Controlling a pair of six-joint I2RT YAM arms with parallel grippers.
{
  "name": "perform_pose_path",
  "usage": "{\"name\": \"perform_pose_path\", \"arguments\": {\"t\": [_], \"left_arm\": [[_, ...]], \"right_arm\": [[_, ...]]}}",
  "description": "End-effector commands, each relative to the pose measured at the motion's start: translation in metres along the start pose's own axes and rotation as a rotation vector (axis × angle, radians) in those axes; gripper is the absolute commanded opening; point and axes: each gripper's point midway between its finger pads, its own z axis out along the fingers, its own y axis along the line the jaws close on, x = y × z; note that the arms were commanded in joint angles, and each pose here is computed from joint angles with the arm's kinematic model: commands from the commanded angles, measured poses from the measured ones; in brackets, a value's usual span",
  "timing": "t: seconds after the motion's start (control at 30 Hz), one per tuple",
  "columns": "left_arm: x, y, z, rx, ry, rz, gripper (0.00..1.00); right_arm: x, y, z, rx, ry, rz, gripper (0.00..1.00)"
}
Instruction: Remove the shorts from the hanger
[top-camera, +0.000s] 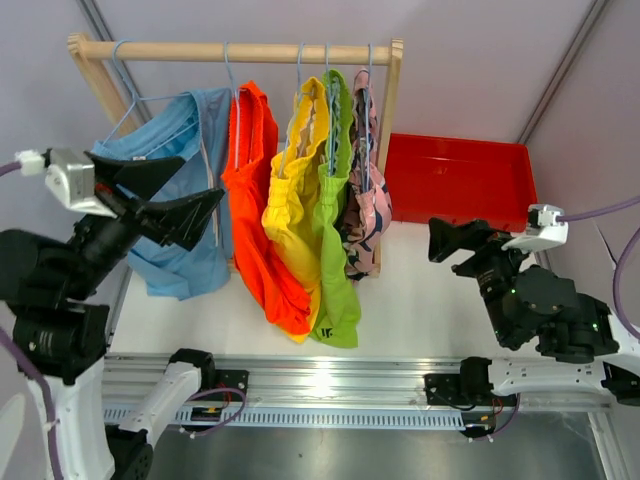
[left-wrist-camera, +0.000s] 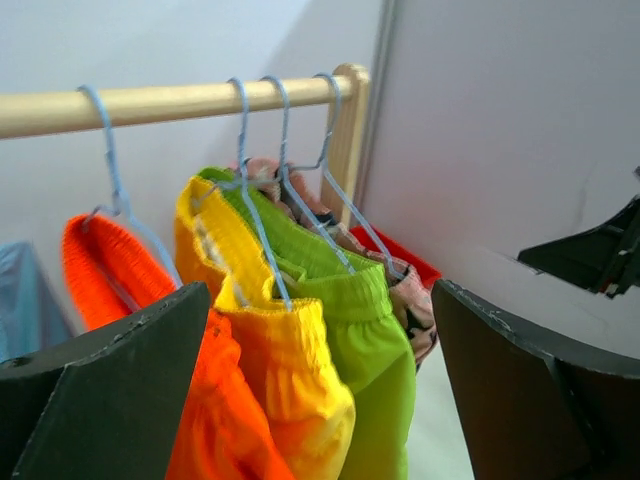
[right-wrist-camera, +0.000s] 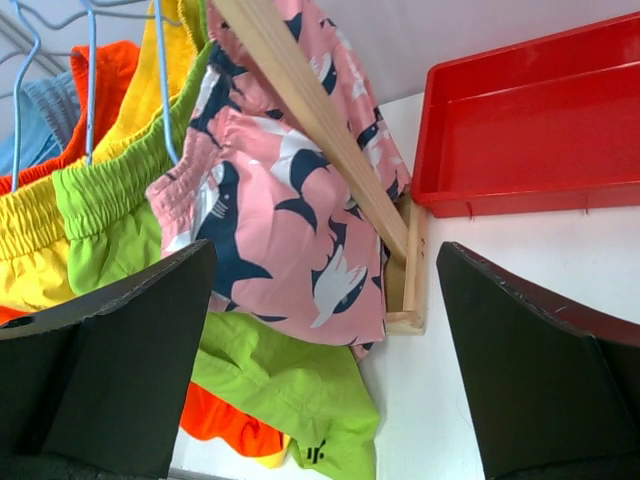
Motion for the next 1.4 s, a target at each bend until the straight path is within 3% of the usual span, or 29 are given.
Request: {"name": "perform_pose_path", "arguments": {"t": [0.0, 0.03, 0.13, 0.2, 0.43, 0.5, 0.53, 0.57, 0.6, 0.63, 0.7, 0.77, 0.8, 0.83, 0.87, 1.07, 1.37], "left_arm": [[-0.02, -0.032, 0.006, 0.194, -0.077, 0.028, 0.99], [-0.012, -0.045, 0.01, 0.337, -0.119, 0.058, 0.99], [-0.009, -0.052, 0.014, 0.428, -0.186, -0.019, 0.99], [-0.004, -0.048, 0.024, 0.446, -0.158, -0.108, 0.99], [0.002, -0.064, 0.037, 0.766, -0.094, -0.326, 0.99], [-0.004, -0.055, 0.055, 0.72, -0.084, -0.324, 0.99], [0.008, -0.046, 0.069, 0.62, 0.013, -0.405, 0.99], [0.017, -0.037, 0.079, 0.547, -0.018, -0.176, 0.99], [-0.003, -0.049, 0.092, 0.458, -0.061, -0.161, 0.99], [0.003, -0.051, 0.093, 0.384, 0.043, -0.158, 0.99], [-0.003, -0.043, 0.123, 0.228, 0.091, -0.118, 0.99], [0.016, -0.034, 0.144, 0.115, 0.16, -0.062, 0.99], [0.023, -0.051, 0.157, 0.104, 0.181, -0.048, 0.98], [0.023, -0.035, 0.159, -0.032, 0.183, -0.011, 0.98], [0.028, -0.035, 0.164, -0.068, 0.192, 0.02, 0.99], [0.068, -0.044, 0.187, -0.233, 0.269, 0.072, 0.94], [0.124, -0.071, 0.214, -0.228, 0.369, 0.076, 0.93]], "right_arm": [[-0.005, -0.012, 0.001, 0.058, -0.04, -0.025, 1.0], [-0.004, -0.012, 0.001, 0.052, -0.039, -0.022, 0.99], [-0.007, -0.013, 0.0, 0.036, -0.04, -0.022, 1.0], [-0.01, -0.013, -0.001, 0.026, -0.04, -0.022, 0.99], [-0.012, -0.018, -0.004, -0.015, -0.039, 0.006, 0.99], [-0.011, -0.021, -0.005, -0.012, -0.039, 0.009, 0.99], [-0.01, -0.023, -0.004, -0.004, -0.04, 0.005, 1.0], [-0.01, -0.024, -0.004, 0.007, -0.042, 0.001, 1.0], [-0.011, -0.025, -0.004, 0.017, -0.045, 0.0, 0.99], [-0.009, -0.03, -0.003, 0.055, -0.051, -0.017, 0.99], [-0.011, -0.037, -0.002, 0.115, -0.07, -0.041, 0.99], [-0.006, -0.032, 0.0, 0.148, -0.077, -0.068, 0.99], [-0.006, -0.03, 0.001, 0.157, -0.078, -0.081, 0.99], [-0.008, -0.028, 0.002, 0.164, -0.08, -0.091, 0.99], [-0.004, -0.022, 0.003, 0.167, -0.076, -0.121, 0.99], [-0.003, -0.021, 0.004, 0.182, -0.075, -0.143, 0.99], [-0.003, -0.041, 0.011, 0.244, -0.075, -0.193, 0.99]]}}
